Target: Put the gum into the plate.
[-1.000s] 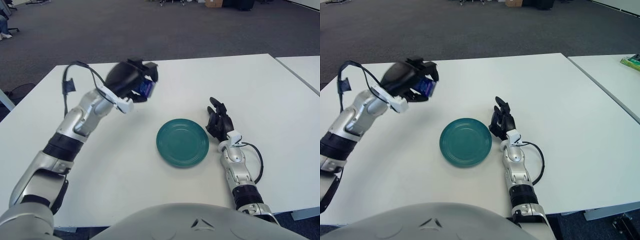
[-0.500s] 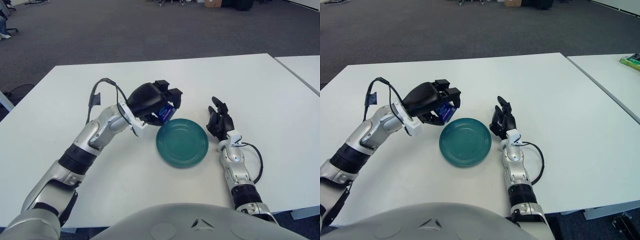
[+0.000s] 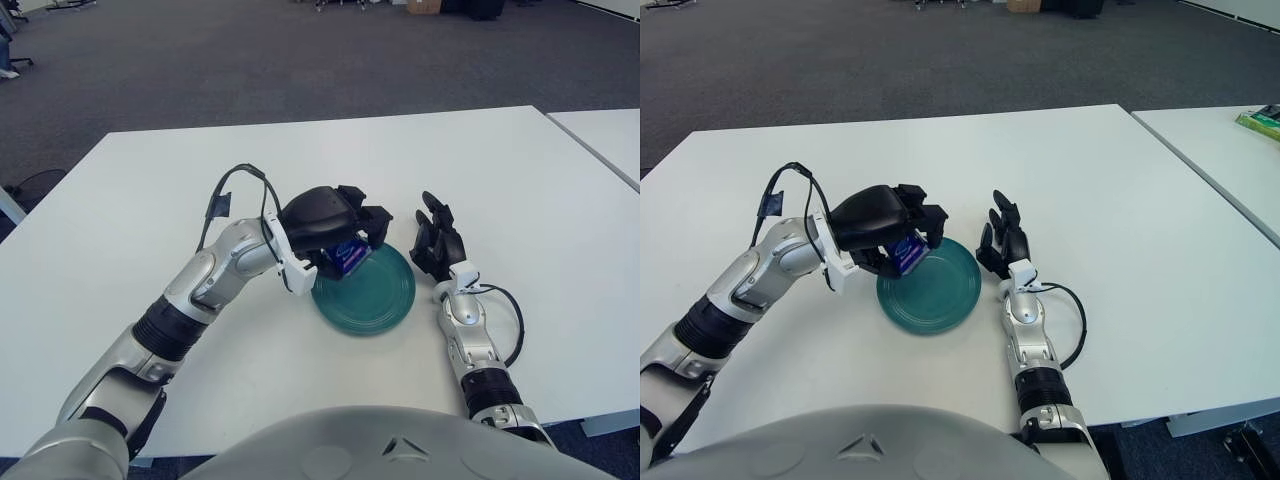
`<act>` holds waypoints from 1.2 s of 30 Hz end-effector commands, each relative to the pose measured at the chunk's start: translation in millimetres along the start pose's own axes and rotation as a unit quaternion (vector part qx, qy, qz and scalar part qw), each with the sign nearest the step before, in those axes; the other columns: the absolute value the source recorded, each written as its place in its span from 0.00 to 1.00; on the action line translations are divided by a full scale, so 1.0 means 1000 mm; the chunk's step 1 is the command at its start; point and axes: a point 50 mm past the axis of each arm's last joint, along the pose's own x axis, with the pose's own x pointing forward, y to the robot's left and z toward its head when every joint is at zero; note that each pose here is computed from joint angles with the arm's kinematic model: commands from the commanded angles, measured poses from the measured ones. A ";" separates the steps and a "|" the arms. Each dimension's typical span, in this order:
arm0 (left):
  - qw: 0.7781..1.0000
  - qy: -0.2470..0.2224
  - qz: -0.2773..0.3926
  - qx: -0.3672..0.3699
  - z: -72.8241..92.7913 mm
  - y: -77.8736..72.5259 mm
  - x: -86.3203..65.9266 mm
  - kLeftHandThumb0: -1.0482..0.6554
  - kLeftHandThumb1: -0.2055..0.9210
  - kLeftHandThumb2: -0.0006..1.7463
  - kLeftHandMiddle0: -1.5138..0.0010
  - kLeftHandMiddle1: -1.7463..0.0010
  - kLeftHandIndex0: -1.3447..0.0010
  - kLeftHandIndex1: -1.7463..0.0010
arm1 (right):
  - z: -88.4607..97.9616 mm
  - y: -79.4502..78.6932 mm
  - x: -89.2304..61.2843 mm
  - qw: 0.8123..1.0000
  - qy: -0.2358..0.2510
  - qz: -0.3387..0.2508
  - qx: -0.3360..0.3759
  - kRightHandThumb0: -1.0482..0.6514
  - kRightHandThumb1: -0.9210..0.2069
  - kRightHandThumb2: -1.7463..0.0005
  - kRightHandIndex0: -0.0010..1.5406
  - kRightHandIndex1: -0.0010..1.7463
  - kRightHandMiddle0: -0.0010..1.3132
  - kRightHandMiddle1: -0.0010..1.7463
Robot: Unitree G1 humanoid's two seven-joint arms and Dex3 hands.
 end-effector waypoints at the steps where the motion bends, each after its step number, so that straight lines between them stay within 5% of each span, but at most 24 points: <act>1: 0.999 0.005 -0.032 -0.016 0.002 -0.008 -0.002 0.53 0.41 0.77 0.20 0.00 0.24 0.00 | -0.067 0.013 -0.050 0.984 0.178 0.018 -0.010 0.14 0.00 0.46 0.08 0.00 0.00 0.09; 7: 0.999 -0.005 -0.039 -0.022 0.002 -0.012 -0.002 0.53 0.39 0.79 0.24 0.00 0.26 0.00 | -0.060 0.017 -0.054 0.987 0.163 0.012 -0.004 0.15 0.00 0.45 0.06 0.00 0.00 0.09; 10: 0.999 -0.014 -0.044 -0.028 0.002 -0.013 -0.002 0.40 0.43 0.77 0.29 0.00 0.45 0.00 | -0.054 0.018 -0.057 0.988 0.154 0.010 -0.002 0.16 0.00 0.45 0.06 0.00 0.00 0.11; 15: 0.996 -0.026 -0.062 -0.054 -0.001 -0.023 -0.001 0.37 0.61 0.63 0.49 0.00 0.63 0.00 | -0.032 0.024 -0.059 0.991 0.136 0.005 -0.012 0.15 0.00 0.46 0.08 0.01 0.00 0.13; 17: 0.996 -0.024 -0.068 -0.061 -0.004 -0.029 -0.001 0.37 0.68 0.57 0.62 0.06 0.68 0.00 | -0.028 0.027 -0.060 0.991 0.134 0.005 -0.016 0.15 0.00 0.46 0.09 0.01 0.00 0.15; 19: 0.995 -0.024 -0.071 -0.062 -0.005 -0.032 -0.001 0.21 0.86 0.38 0.74 0.23 0.82 0.04 | -0.026 0.029 -0.062 0.991 0.132 0.005 -0.022 0.16 0.00 0.47 0.10 0.01 0.00 0.17; 22: 0.996 -0.029 -0.064 -0.061 -0.006 -0.034 -0.001 0.10 0.95 0.29 0.85 0.40 0.93 0.12 | -0.024 0.031 -0.064 0.991 0.130 0.007 -0.034 0.17 0.00 0.47 0.12 0.02 0.00 0.20; 26: 0.997 -0.034 -0.042 -0.048 -0.007 -0.035 -0.001 0.03 0.99 0.28 0.90 0.59 0.98 0.32 | -0.019 0.032 -0.068 0.991 0.132 0.032 -0.013 0.19 0.00 0.46 0.15 0.02 0.00 0.23; 28: 0.998 -0.036 -0.036 -0.043 -0.007 -0.036 -0.001 0.01 0.99 0.29 0.90 0.76 0.99 0.48 | -0.018 0.032 -0.068 0.990 0.132 0.039 -0.003 0.20 0.00 0.44 0.15 0.02 0.00 0.25; 36: 0.999 -0.036 -0.021 0.001 -0.010 -0.036 -0.004 0.00 1.00 0.32 0.97 0.97 1.00 0.81 | -0.003 0.025 -0.060 0.994 0.066 0.072 0.040 0.19 0.00 0.40 0.16 0.02 0.00 0.27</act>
